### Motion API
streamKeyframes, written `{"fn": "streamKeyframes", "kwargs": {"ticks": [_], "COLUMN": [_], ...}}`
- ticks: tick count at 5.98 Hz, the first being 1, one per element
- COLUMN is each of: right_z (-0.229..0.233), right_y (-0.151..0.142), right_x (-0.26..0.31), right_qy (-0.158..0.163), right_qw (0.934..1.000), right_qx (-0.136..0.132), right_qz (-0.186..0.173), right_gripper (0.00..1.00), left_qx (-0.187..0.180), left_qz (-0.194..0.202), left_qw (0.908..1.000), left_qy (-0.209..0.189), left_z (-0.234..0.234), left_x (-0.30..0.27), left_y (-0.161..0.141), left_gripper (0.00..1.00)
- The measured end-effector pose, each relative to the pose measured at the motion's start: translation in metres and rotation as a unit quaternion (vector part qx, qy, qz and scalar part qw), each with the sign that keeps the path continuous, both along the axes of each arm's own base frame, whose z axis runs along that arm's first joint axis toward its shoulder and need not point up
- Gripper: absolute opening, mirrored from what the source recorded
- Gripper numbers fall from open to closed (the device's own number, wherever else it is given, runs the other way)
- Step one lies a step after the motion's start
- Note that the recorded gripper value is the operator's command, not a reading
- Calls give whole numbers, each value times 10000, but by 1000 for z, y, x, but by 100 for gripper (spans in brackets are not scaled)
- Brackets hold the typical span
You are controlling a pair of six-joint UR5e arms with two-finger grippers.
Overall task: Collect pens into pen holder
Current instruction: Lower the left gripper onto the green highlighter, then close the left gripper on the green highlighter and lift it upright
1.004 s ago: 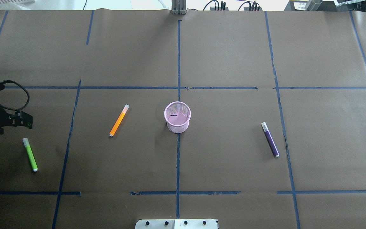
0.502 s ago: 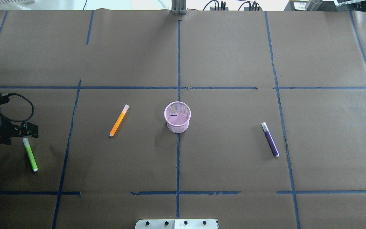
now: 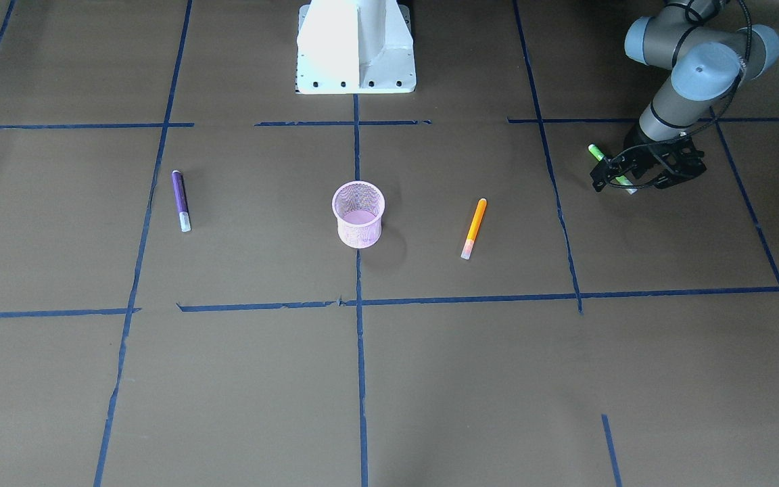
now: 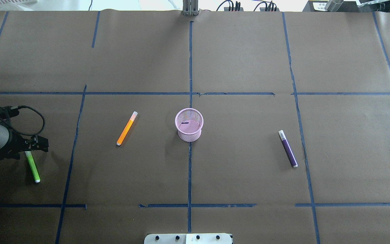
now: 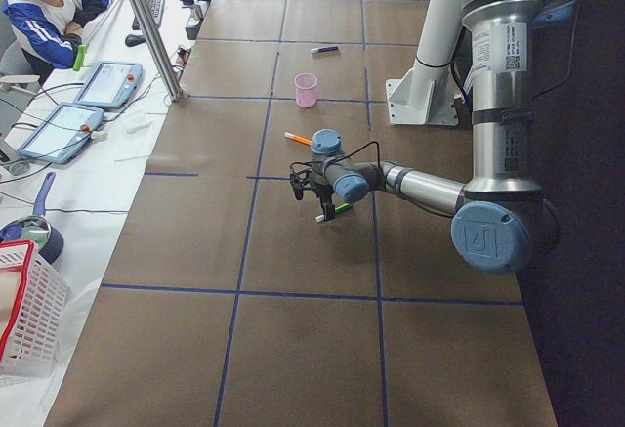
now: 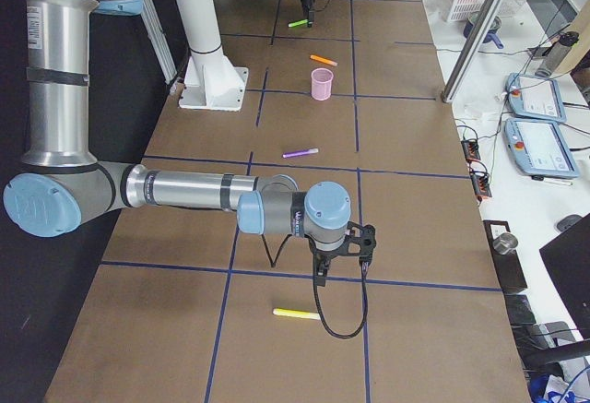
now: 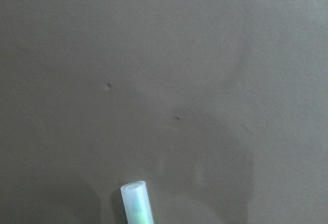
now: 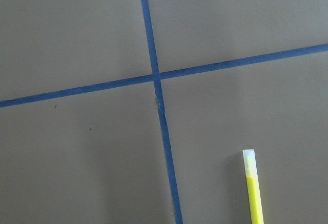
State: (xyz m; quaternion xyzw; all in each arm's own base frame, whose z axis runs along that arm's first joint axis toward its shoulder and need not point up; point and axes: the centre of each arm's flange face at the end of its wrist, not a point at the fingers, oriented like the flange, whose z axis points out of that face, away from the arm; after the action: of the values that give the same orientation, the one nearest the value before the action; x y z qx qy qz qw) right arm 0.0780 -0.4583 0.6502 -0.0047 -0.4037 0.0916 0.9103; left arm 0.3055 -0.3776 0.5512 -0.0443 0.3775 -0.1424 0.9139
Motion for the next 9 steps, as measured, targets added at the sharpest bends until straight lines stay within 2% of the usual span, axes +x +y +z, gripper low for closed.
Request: {"fn": "streamKeyframes", "kwargs": {"ticks": [2, 3, 5, 6, 7, 8, 9], "right_z": [0, 0, -2, -3, -4, -3, -3], "right_y": [0, 0, -2, -3, -4, -4, -4], "right_x": [0, 0, 0, 0, 0, 0, 0], "right_qy": [0, 0, 0, 1, 4, 7, 11], "right_qw": [10000, 10000, 10000, 10000, 10000, 10000, 10000], "right_qx": [-4, -4, 14, 28, 36, 35, 35], "right_qz": [0, 0, 0, 0, 0, 0, 1], "right_gripper": [100, 100, 100, 100, 100, 100, 100], "left_qx": [-1, -4, 16, 74, 145, 174, 156], "left_qz": [1, -6, 6, 29, 48, 74, 129], "left_qw": [10000, 10000, 10000, 10000, 9999, 9998, 9996], "left_qy": [2, -20, -49, -16, 49, 115, 205], "left_z": [1, 3, 6, 9, 15, 17, 14], "left_x": [-3, -5, -6, -8, -12, -17, -18], "left_y": [2, 3, 3, 4, 7, 12, 15], "left_gripper": [79, 73, 69, 63, 43, 38, 12]}}
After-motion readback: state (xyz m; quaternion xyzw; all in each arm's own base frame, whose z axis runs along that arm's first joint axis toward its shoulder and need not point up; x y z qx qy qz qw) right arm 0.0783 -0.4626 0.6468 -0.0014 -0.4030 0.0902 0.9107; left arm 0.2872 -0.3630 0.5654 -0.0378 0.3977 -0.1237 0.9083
